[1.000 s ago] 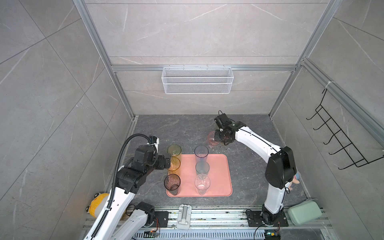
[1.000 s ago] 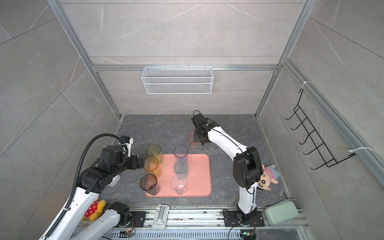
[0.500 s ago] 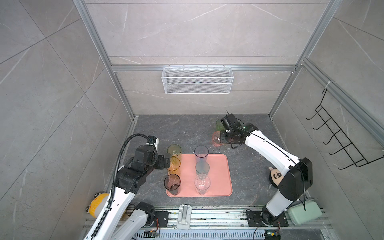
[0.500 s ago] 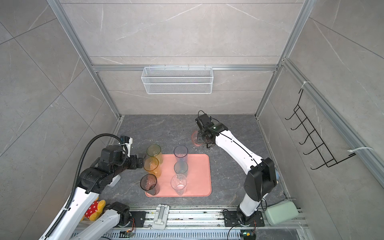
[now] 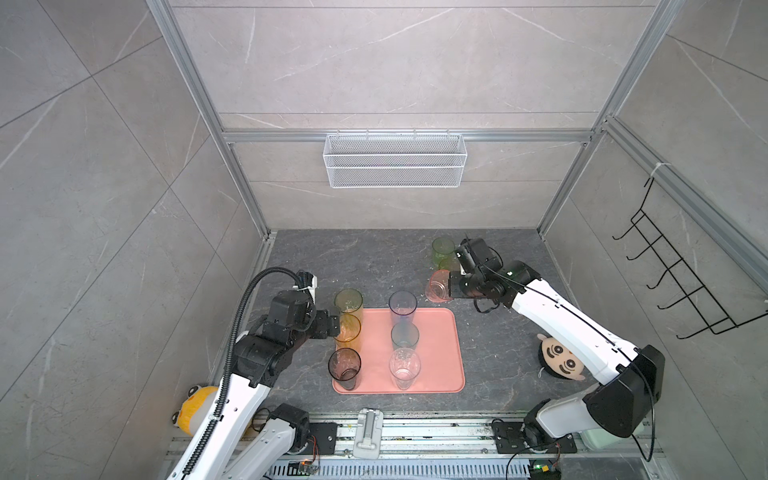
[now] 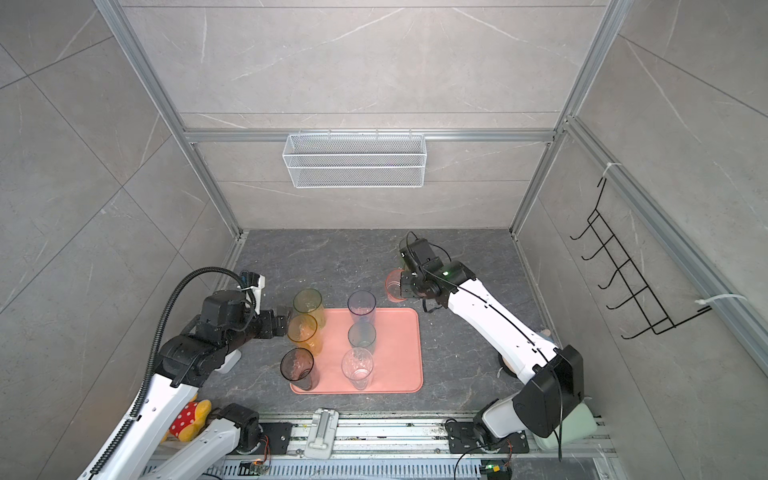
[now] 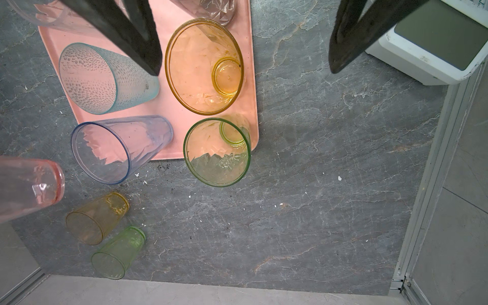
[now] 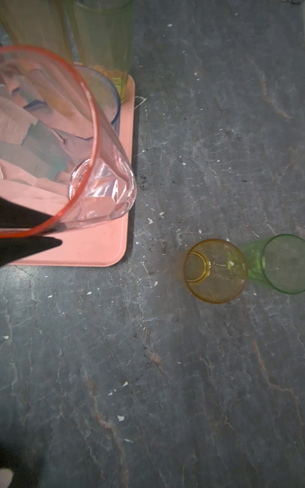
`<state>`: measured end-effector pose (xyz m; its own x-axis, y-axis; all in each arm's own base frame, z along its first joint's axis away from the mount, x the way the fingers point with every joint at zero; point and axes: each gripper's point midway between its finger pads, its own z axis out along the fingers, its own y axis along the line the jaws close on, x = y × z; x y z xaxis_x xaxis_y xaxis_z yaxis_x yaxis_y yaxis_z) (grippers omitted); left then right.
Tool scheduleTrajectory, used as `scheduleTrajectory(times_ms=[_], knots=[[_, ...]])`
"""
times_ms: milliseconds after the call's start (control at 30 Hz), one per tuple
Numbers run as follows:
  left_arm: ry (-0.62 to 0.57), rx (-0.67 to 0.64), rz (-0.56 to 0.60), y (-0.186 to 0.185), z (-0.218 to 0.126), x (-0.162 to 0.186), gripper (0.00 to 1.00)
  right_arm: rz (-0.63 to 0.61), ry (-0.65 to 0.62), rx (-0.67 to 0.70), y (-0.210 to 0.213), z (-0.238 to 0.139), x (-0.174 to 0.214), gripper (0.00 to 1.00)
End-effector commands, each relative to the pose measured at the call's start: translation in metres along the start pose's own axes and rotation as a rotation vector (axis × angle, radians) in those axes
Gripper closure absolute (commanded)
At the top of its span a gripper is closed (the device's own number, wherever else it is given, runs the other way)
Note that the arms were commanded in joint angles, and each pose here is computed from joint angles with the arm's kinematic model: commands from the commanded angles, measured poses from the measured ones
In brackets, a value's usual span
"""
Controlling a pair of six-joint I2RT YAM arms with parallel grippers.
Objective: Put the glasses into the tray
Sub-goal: 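Carry the pink-rimmed cup with the right gripper onto the tray corner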
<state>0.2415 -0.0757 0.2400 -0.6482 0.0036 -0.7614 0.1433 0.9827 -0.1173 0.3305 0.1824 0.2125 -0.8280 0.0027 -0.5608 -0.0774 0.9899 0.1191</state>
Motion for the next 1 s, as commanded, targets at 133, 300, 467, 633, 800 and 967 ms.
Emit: scheduleTrajectory(times_ms=[133,300,467,633,800,967], knots=[[-0.022,-0.013,0.005,0.003,-0.003,-0.006,0.02,-0.054,0.046,0.058,-0.012,0.004,0.034,1.00],[-0.021,-0.013,0.006,0.003,-0.003,-0.006,0.02,-0.052,0.121,0.077,-0.012,0.023,0.054,1.00],[-0.019,-0.013,0.006,0.003,-0.003,-0.006,0.02,-0.037,0.178,0.113,-0.014,0.041,0.068,1.00],[-0.018,-0.013,0.006,0.003,-0.003,-0.005,0.02,-0.041,0.210,0.134,-0.015,0.053,0.074,1.00],[-0.018,-0.013,0.006,0.003,-0.003,-0.005,0.02,-0.040,0.224,0.151,-0.016,0.061,0.076,1.00],[-0.017,-0.012,0.006,0.002,-0.003,-0.005,0.02,-0.045,0.241,0.166,-0.016,0.067,0.079,1.00]])
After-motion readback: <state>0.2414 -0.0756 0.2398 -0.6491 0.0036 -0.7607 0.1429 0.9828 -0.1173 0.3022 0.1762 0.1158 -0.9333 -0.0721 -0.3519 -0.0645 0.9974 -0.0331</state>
